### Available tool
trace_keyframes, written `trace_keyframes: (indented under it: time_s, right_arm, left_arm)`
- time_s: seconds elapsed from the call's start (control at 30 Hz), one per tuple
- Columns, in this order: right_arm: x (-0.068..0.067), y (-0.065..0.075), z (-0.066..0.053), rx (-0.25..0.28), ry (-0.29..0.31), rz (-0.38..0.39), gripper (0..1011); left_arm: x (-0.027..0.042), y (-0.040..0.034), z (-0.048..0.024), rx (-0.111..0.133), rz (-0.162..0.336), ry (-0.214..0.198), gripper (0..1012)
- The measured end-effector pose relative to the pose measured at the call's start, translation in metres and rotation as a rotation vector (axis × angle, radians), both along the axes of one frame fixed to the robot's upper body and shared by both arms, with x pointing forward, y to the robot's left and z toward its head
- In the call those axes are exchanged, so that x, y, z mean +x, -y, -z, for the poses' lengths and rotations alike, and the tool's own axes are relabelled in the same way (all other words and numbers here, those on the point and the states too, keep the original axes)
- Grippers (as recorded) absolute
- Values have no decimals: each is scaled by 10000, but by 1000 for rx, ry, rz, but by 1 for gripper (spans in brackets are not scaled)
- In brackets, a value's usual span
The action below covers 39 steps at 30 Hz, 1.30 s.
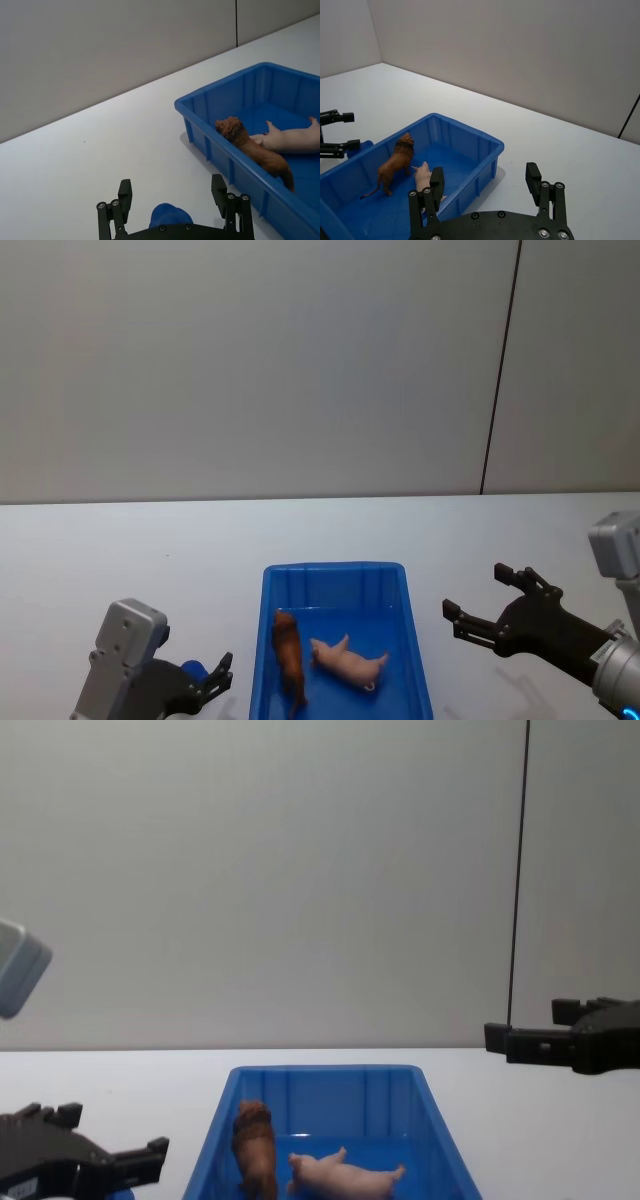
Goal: Pick up the two dolls from the table and place them into the box.
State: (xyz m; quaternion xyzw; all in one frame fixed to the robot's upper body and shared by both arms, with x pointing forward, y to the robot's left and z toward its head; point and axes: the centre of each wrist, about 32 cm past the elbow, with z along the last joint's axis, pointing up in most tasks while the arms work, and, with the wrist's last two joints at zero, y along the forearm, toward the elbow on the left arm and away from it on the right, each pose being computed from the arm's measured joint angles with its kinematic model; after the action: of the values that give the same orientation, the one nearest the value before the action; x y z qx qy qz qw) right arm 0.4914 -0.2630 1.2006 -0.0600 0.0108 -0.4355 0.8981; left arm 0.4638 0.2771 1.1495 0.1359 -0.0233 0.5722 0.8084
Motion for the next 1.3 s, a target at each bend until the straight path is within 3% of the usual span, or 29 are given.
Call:
trace_keyframes:
  time_s: [0.43,0.67,0.8,0.93,1.1,1.3]
  right_arm:
    - [-1,1,1,0,0,0,1001]
    - [-1,1,2,0,-1,0,1001]
    - [-1,1,2,0,-1,0,1001]
    - [-1,1,2,0,-1,0,1001]
    - [-1,1,2,0,-1,0,1001]
    - [-1,1,2,0,-1,0,1001]
  left_arm:
    - [49,-68,155,-21,-8,-62,996]
    - [73,-89,203,-30,-12,-94,835]
    - [89,-97,218,-33,-16,-110,682]
    - [107,-102,216,-35,-19,-118,565]
    - [130,-106,187,-33,-23,-121,498]
    - [163,-88,81,-24,-17,-89,409]
